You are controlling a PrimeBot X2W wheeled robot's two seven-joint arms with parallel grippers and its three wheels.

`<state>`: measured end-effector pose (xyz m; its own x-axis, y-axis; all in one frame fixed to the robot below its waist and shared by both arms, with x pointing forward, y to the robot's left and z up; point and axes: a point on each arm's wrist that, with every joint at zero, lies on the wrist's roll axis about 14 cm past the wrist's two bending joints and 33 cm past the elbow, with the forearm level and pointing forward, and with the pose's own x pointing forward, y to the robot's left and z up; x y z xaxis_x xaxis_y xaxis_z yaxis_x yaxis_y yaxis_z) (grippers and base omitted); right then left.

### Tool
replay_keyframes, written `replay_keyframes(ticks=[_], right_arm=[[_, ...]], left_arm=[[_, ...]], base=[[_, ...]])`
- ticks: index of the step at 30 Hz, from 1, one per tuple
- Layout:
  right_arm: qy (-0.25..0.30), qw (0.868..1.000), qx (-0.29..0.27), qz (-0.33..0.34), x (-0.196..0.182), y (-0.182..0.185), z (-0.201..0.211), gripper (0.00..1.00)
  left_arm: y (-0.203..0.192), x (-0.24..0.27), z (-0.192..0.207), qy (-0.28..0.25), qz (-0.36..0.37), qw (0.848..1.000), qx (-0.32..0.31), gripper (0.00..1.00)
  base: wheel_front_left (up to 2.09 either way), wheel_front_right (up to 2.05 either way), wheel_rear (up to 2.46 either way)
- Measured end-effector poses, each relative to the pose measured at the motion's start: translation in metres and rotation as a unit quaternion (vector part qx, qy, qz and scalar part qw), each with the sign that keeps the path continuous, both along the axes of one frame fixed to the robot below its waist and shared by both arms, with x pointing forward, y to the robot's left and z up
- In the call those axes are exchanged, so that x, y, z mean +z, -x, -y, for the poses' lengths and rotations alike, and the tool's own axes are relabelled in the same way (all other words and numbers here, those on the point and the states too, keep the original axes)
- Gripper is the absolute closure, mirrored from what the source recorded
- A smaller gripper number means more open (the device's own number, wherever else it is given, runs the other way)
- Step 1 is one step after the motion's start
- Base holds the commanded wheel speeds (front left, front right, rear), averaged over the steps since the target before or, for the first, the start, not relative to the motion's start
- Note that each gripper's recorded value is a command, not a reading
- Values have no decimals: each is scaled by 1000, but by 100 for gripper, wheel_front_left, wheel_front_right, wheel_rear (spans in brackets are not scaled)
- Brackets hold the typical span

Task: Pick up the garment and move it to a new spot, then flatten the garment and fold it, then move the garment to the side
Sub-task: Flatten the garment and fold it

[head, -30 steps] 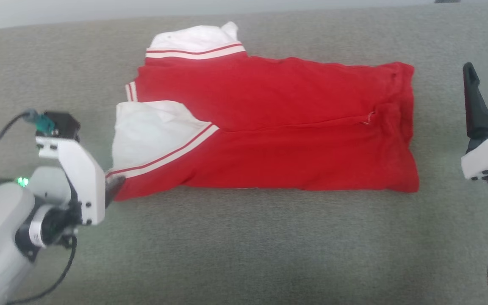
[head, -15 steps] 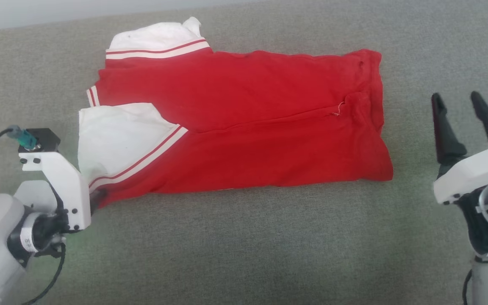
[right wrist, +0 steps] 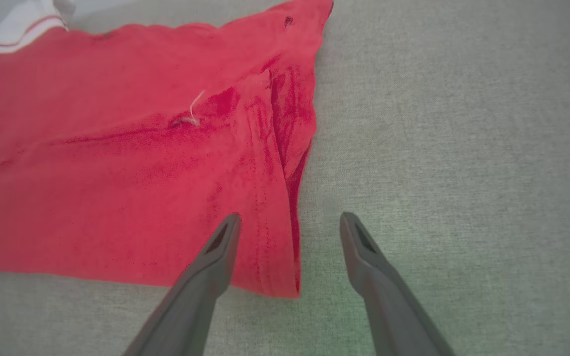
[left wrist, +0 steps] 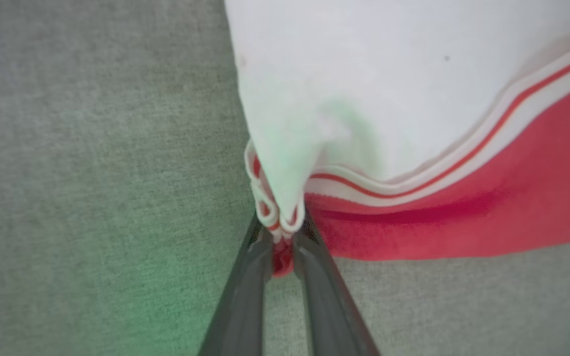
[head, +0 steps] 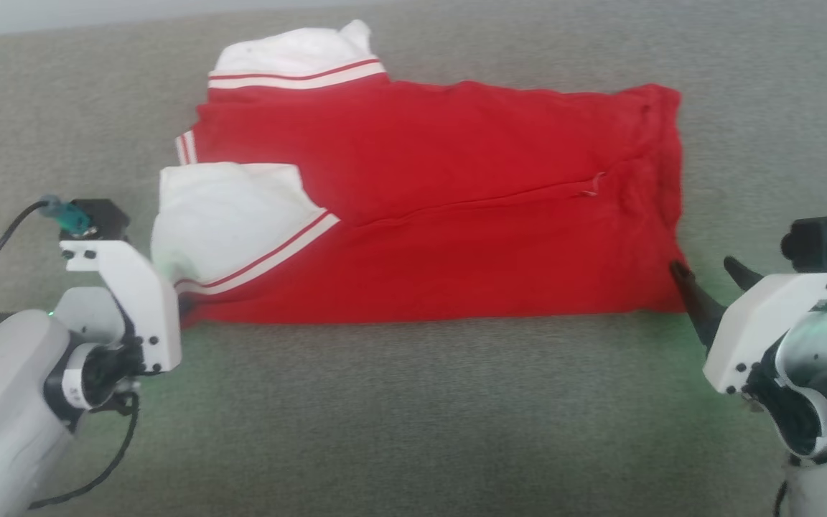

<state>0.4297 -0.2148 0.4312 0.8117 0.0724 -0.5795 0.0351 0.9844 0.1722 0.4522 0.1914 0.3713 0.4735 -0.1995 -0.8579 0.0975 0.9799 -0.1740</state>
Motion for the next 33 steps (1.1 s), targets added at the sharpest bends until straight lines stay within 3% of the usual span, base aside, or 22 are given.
replay_keyframes(ticks=[10,11,12,20,33], right_arm=[[16,992,45,-121,-48,-7,-15,0],[12,990,50,-130,-52,-9,-19,55],[16,989,57,-139,-56,-11,-20,100],[3,979,81,-188,-73,-19,-28,100],[12,970,130,-205,-38,-3,-22,100]], left_arm=[[-1,0,-2,15,14,1000,9,100],[-1,-1,-2,16,15,1000,10,100],[-1,-1,-2,17,15,1000,11,100],[1,-6,-11,20,18,999,20,100],[24,24,-25,1,14,1000,16,100]], base=[[0,0,0],[0,0,0],[0,0,0],[0,0,0],[0,0,0]])
